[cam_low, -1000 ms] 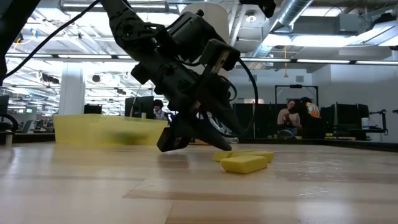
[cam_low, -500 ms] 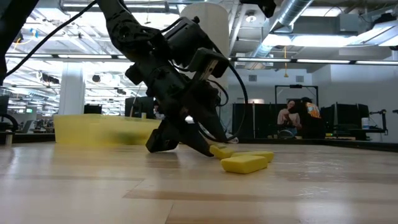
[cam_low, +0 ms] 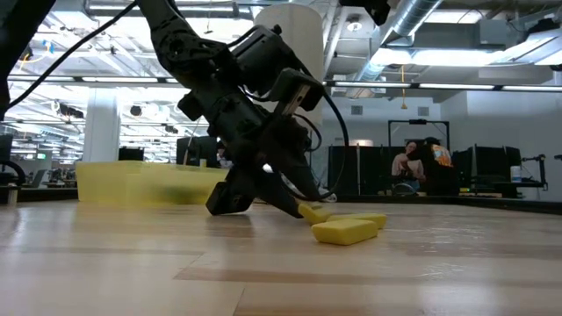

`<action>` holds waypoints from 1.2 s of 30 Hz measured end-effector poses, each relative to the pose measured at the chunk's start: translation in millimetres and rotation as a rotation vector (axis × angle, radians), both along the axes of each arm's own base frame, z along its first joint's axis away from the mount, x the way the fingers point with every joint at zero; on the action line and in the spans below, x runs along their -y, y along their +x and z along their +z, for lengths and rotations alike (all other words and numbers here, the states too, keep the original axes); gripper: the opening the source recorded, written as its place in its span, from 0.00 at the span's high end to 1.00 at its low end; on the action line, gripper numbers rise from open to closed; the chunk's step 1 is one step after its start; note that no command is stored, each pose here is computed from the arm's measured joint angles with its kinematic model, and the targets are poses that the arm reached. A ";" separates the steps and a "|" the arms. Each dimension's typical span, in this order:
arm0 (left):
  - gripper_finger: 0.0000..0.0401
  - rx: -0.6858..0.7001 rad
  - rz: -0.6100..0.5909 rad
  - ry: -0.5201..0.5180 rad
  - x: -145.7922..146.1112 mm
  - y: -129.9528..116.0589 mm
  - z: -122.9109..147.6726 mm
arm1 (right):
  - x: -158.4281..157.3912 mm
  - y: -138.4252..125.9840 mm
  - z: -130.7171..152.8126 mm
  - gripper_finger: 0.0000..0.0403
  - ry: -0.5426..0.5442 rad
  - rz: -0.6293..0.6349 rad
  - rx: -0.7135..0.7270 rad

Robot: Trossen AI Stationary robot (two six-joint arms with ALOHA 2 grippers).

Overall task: Pick & Place School Supplies
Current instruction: Put the eraser into the bottom left black bin

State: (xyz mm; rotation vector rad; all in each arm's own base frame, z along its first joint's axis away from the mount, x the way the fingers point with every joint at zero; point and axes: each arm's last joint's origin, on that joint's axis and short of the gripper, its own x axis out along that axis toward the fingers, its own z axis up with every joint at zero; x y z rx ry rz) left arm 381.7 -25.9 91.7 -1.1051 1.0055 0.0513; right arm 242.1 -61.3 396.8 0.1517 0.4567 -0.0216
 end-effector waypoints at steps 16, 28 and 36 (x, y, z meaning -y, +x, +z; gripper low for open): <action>1.00 0.031 -0.014 0.021 -1.2 0.7 4.0 | 0.0 0.0 0.0 0.71 -0.009 0.004 0.000; 0.75 0.143 0.031 0.029 -13.2 9.5 27.8 | 0.0 0.0 0.1 0.71 -0.007 0.003 0.001; 0.70 0.167 0.036 0.042 -10.7 16.0 34.6 | -0.2 0.1 0.1 0.71 0.000 0.001 0.001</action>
